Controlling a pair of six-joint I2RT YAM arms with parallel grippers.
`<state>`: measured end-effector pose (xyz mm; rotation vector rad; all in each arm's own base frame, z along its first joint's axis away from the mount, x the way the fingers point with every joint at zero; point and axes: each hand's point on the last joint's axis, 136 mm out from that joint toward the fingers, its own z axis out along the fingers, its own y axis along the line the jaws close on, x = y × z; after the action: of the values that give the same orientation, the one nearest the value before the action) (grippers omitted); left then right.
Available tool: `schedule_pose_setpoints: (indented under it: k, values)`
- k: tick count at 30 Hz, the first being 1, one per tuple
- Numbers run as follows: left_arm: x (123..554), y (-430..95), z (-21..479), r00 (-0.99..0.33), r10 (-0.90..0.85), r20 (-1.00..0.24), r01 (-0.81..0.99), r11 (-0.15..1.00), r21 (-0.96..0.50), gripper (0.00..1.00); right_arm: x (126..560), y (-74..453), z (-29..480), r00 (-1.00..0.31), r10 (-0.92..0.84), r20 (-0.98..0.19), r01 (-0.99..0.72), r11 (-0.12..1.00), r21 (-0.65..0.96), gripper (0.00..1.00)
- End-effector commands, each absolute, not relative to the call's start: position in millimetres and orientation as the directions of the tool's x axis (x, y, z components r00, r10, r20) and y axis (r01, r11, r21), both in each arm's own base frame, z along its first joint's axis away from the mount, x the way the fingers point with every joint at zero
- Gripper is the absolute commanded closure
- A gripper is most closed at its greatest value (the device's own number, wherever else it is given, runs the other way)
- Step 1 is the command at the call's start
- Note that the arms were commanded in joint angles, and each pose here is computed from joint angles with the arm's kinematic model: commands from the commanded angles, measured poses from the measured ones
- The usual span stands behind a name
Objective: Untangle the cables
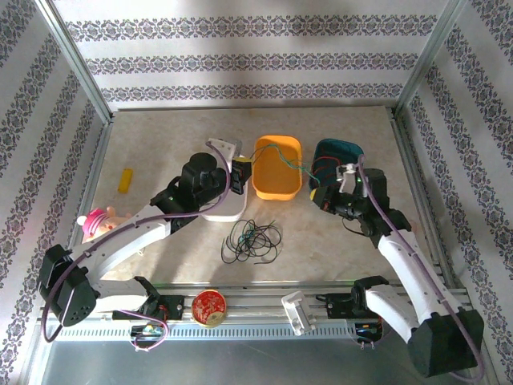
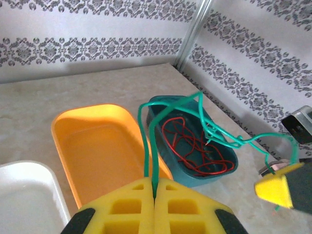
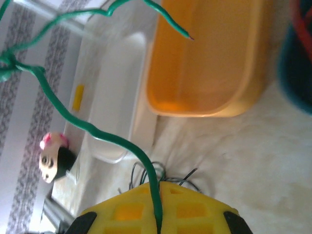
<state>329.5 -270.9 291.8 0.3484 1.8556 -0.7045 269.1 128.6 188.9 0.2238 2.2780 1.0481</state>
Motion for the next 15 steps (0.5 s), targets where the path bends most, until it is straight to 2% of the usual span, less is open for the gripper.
schedule_pose_setpoints:
  k: [1, 5, 10, 15]
  values:
    - [325.6, -262.2, 313.1, -0.335, -0.119, -0.935, 0.553, 0.778, -0.297, 1.00, 272.9, 103.9, 183.1, -0.756, 0.489, -0.435, 0.005, 0.669, 0.744, 1.00]
    - [322.1, -239.9, 308.4, -0.320, -0.142, -0.937, 0.483, 0.826, -0.290, 1.00, 279.4, 81.3, 182.1, -0.702, 0.570, -0.427, 0.087, 0.664, 0.743, 1.00]
    - [320.8, -168.8, 299.3, -0.261, -0.160, -0.952, 0.210, 0.953, -0.218, 1.00, 286.7, 57.9, 175.9, -0.654, 0.647, -0.392, 0.186, 0.640, 0.746, 1.00]
    - [306.5, -106.7, 297.0, -0.231, -0.224, -0.947, 0.015, 0.972, -0.233, 1.00, 295.7, 51.3, 176.5, -0.656, 0.649, -0.385, 0.212, 0.649, 0.731, 1.00]
